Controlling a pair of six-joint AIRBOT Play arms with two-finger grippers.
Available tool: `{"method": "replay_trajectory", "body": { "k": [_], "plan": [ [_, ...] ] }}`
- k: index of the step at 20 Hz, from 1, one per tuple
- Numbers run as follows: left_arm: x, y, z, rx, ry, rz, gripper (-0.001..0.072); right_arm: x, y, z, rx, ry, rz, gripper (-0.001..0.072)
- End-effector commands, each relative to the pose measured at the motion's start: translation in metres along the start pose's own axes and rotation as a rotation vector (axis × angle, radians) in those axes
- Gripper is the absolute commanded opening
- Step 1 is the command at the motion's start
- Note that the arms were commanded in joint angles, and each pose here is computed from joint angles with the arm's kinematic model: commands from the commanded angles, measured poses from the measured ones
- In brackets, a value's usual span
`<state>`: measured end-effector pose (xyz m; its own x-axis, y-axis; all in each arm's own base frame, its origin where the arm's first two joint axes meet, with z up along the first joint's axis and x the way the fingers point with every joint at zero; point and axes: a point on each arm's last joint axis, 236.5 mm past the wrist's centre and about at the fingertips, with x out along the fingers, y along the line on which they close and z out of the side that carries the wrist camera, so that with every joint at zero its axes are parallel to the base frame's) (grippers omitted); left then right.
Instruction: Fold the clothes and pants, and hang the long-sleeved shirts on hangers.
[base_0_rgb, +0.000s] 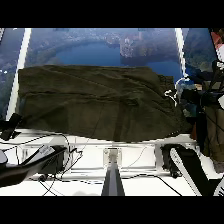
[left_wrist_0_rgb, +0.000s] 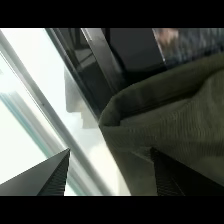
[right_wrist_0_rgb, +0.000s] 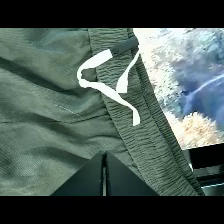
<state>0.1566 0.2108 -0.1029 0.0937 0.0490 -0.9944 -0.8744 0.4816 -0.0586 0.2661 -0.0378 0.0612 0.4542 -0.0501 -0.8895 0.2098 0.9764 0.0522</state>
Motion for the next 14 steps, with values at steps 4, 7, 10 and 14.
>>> {"method": "replay_trajectory", "body": {
  "k": [4, 7, 10, 14],
  "plan": [
    [-0.001, -0.023, 0.006, 0.112, -0.027, -0.097, 0.0581, 0.000, 0.001, 0.001, 0.001, -0.002, 0.004, 0.0026],
    [0.003, -0.025, 0.006, 0.102, -0.023, -0.109, 0.0581, 0.000, 0.001, 0.000, 0.002, -0.002, 0.005, 0.0026],
    [0.013, -0.023, -0.001, 0.119, 0.025, -0.108, 0.0341, 0.000, 0.001, 0.001, 0.002, -0.002, 0.005, 0.0025],
    [-0.008, -0.026, 0.026, 0.130, -0.075, -0.110, 0.0020, 0.000, 0.001, 0.001, 0.001, -0.003, 0.004, 0.0026]
  ]
}}
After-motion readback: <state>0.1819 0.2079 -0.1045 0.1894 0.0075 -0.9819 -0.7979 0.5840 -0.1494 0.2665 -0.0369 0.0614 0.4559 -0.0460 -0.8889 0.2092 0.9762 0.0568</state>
